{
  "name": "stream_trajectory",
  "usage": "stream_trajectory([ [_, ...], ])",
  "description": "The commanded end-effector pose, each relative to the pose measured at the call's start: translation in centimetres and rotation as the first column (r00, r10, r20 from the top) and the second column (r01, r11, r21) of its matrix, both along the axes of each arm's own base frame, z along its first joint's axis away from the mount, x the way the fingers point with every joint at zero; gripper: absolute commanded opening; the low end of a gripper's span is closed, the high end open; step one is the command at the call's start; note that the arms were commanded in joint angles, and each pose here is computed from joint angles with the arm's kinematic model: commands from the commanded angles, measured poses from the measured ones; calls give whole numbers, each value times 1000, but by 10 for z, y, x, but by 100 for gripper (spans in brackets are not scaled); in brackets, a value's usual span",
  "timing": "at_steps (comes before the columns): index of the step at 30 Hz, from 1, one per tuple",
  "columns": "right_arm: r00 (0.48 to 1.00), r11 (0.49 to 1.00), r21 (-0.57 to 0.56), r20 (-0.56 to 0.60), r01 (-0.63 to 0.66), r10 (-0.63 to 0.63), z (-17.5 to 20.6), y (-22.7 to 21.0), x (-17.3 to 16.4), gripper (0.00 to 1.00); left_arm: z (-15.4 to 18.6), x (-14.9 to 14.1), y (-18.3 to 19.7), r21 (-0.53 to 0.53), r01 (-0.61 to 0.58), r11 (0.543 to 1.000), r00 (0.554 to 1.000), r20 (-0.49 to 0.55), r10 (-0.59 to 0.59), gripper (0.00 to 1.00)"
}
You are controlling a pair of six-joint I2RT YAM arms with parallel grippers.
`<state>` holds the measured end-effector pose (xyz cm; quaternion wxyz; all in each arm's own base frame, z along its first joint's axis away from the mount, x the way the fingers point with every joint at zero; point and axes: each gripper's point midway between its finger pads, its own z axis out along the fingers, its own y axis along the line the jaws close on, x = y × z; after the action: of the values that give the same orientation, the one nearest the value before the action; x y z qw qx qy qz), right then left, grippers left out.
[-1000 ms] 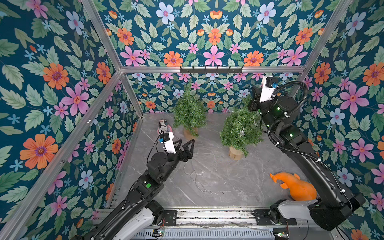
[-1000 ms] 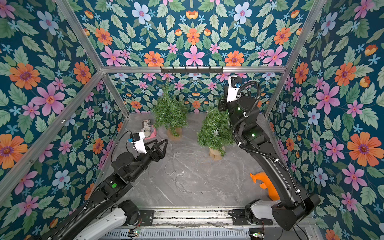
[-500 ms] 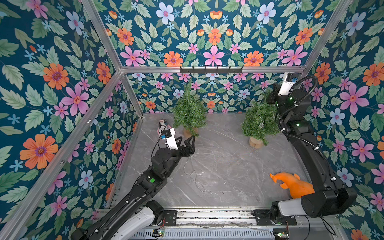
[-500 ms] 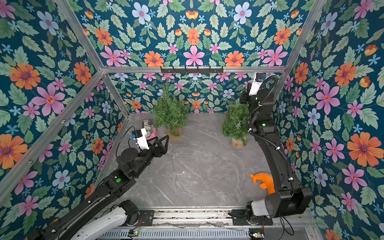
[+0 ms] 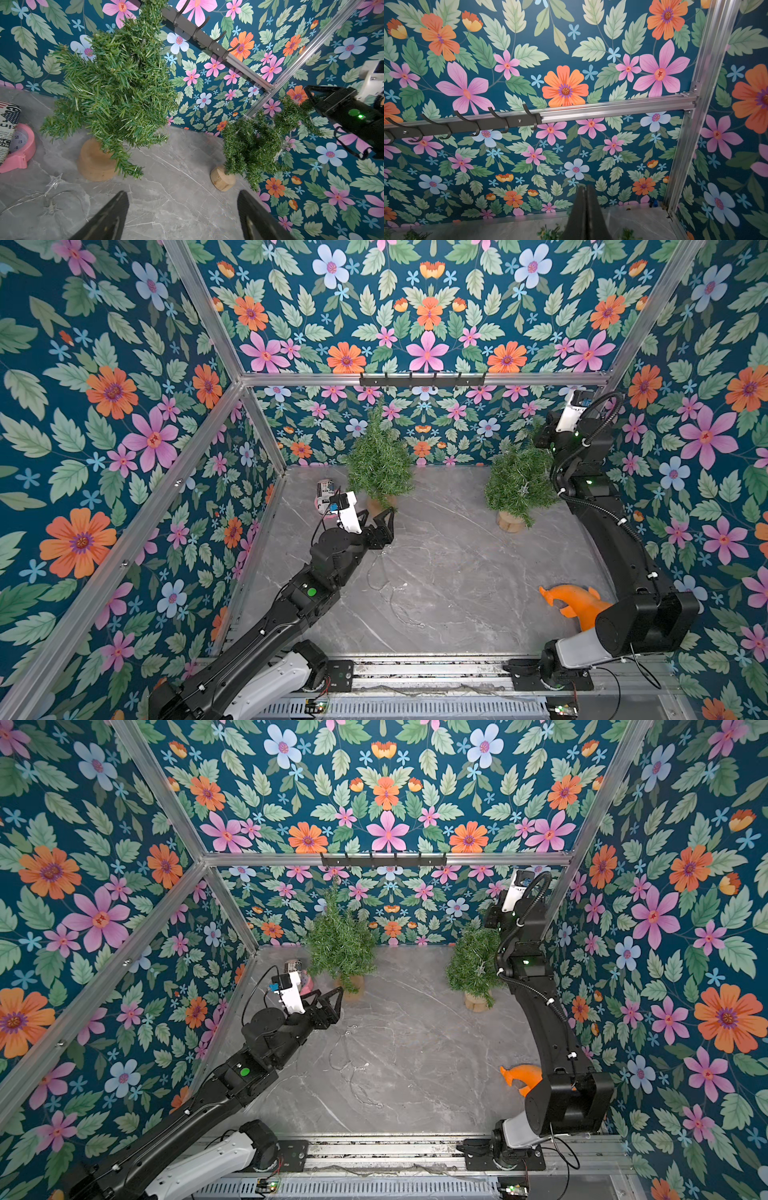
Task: Wrap string light around the christmas tree
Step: Place the christmas tree at the center of the board.
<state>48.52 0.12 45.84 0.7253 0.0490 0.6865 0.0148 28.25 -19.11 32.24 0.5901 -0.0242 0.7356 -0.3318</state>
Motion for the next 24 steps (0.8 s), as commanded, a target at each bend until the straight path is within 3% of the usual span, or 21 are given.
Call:
stream_trajectory([
  [1,996,1000,7,93,13,-13,22,-2,-9,0,3,-3,1,7,10,1000,1000,14,-10,85],
  [4,997,1000,9,73,12,-13,16,-2,-11,9,3,-6,3,6,10,1000,1000,9,-10,85],
  [6,998,1000,12,67,8,-9,16,-2,-13,20,3,-8,5,3,9,1000,1000,0,-9,85],
  [9,998,1000,13,67,-14,13,20,2,-18,38,4,-11,6,-1,17,1000,1000,-8,-17,86],
  [11,997,1000,21,70,-21,20,26,3,-24,57,5,-13,8,1,15,1000,1000,-12,-15,85],
  [16,994,997,42,96,-64,60,47,9,-45,83,8,-19,16,7,3,1000,1000,-13,-3,86],
  [24,979,990,92,184,-108,90,93,11,-115,95,7,-26,33,33,-48,998,998,-34,49,86],
])
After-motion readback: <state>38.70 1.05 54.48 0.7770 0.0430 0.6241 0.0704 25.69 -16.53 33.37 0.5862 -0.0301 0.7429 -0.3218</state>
